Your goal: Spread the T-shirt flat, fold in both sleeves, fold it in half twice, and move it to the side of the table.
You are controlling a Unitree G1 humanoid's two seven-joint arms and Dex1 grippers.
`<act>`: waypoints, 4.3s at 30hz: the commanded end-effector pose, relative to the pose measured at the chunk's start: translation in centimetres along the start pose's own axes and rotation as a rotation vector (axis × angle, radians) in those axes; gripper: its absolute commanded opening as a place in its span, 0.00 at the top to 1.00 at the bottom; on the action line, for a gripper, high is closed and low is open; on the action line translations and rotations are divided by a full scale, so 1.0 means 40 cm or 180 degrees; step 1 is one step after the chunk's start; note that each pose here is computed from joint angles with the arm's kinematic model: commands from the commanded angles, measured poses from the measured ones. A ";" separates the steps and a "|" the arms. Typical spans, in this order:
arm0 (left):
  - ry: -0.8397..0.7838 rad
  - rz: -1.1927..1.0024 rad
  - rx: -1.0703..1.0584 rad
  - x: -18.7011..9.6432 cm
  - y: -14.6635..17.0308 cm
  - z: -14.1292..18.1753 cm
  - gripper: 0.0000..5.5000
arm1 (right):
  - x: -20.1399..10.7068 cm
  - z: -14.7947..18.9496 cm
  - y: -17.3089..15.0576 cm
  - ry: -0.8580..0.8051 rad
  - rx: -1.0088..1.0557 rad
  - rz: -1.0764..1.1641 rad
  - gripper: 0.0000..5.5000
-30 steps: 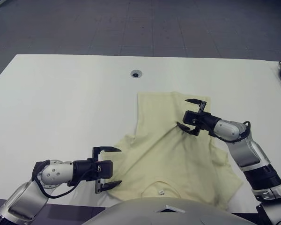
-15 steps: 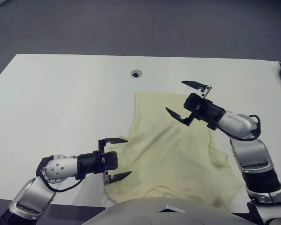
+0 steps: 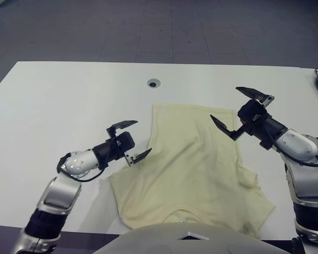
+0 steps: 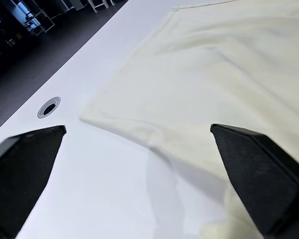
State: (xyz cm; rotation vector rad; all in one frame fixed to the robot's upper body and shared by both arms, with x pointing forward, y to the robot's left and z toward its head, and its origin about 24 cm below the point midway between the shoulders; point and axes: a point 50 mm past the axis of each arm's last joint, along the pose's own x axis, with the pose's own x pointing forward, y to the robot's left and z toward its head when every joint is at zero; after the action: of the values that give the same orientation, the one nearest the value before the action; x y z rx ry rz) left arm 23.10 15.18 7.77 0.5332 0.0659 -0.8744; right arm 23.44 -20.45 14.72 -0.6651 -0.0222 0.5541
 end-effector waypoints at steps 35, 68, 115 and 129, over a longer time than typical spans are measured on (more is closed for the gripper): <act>0.0825 -0.0019 0.0074 0.130 -0.003 -0.154 0.02 | 0.079 -0.191 0.078 0.1358 -0.1663 0.0925 0.02; 0.1047 0.0390 0.0152 0.089 0.041 -0.158 0.02 | 0.166 -0.173 0.077 0.1017 -0.1670 0.1027 0.02; 0.1147 -0.0528 0.0829 -0.365 -0.014 0.027 0.02 | 0.035 -0.041 -0.002 -0.0407 0.0483 -0.0628 0.02; 0.1679 -0.0779 0.1459 -0.392 -0.083 0.057 0.02 | 0.071 -0.083 0.080 -0.0556 0.0856 -0.0643 0.02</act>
State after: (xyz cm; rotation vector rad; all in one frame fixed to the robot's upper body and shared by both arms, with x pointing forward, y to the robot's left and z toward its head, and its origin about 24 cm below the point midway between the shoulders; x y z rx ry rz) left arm 10.23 23.88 12.99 1.1784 0.4072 -0.9640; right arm 25.00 -19.35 10.02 -0.3412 -0.1775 0.3861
